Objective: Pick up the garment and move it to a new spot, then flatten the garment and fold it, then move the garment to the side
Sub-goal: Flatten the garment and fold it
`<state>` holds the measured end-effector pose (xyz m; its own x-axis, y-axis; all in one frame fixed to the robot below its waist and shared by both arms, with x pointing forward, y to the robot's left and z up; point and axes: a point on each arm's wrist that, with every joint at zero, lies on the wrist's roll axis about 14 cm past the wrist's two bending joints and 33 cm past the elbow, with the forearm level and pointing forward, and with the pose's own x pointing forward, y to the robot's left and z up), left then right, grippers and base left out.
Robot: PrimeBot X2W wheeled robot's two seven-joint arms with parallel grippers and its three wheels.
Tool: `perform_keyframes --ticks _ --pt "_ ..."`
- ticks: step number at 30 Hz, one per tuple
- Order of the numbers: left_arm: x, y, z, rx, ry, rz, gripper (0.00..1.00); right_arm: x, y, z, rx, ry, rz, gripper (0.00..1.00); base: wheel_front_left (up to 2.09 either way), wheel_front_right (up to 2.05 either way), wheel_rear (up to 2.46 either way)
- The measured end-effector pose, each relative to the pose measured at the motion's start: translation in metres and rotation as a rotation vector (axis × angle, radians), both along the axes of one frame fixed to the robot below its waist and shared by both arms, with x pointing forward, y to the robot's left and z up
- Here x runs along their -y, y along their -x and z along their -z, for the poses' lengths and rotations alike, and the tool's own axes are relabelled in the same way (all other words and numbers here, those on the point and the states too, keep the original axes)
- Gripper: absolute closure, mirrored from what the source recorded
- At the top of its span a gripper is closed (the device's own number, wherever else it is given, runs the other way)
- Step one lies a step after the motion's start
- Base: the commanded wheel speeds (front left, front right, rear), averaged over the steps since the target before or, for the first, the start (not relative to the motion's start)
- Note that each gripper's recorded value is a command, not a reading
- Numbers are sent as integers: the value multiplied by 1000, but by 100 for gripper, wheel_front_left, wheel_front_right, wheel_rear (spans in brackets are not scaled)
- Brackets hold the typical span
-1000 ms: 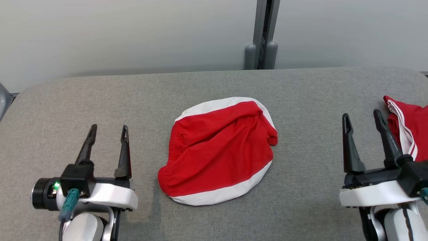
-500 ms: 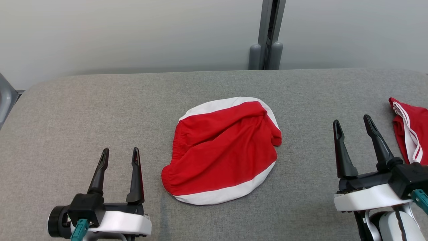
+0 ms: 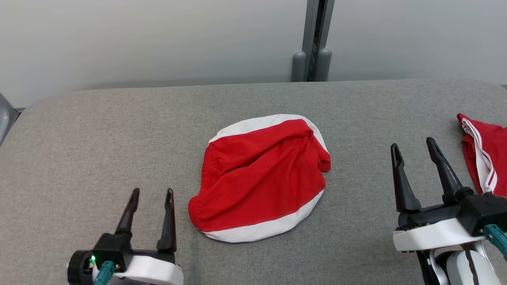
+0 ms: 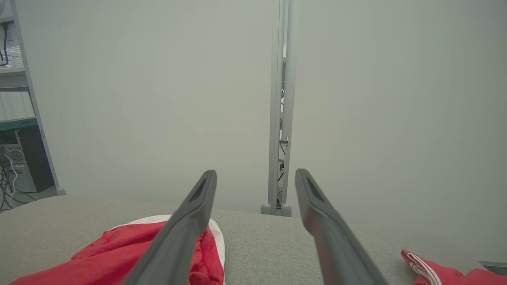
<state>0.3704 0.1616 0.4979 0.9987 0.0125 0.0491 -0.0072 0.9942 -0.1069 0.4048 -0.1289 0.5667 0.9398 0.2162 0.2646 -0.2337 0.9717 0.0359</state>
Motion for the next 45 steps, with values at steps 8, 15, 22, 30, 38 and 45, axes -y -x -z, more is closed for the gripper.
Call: perform_keyframes --ticks 8,15,22,30,38,45 --pt "43 12 65 -204 -1 186 0 3 0 5 -15 0 8 0 0 0 0" --pt "32 -13 43 -135 -3 126 0 14 -2 9 -26 -2 40 0 0 0 0" --pt "32 -9 40 -123 -13 124 0 11 -4 10 -28 -6 34 0 0 0 0" --pt "59 17 93 -305 -19 254 0 7 -4 12 -36 -7 24 0 0 0 0" --pt "60 9 116 -393 27 256 0 13 -5 20 -57 -5 42 0 0 0 0" --pt "64 1 121 -416 100 254 100 18 -6 21 -61 -2 56 0 0 0 0"
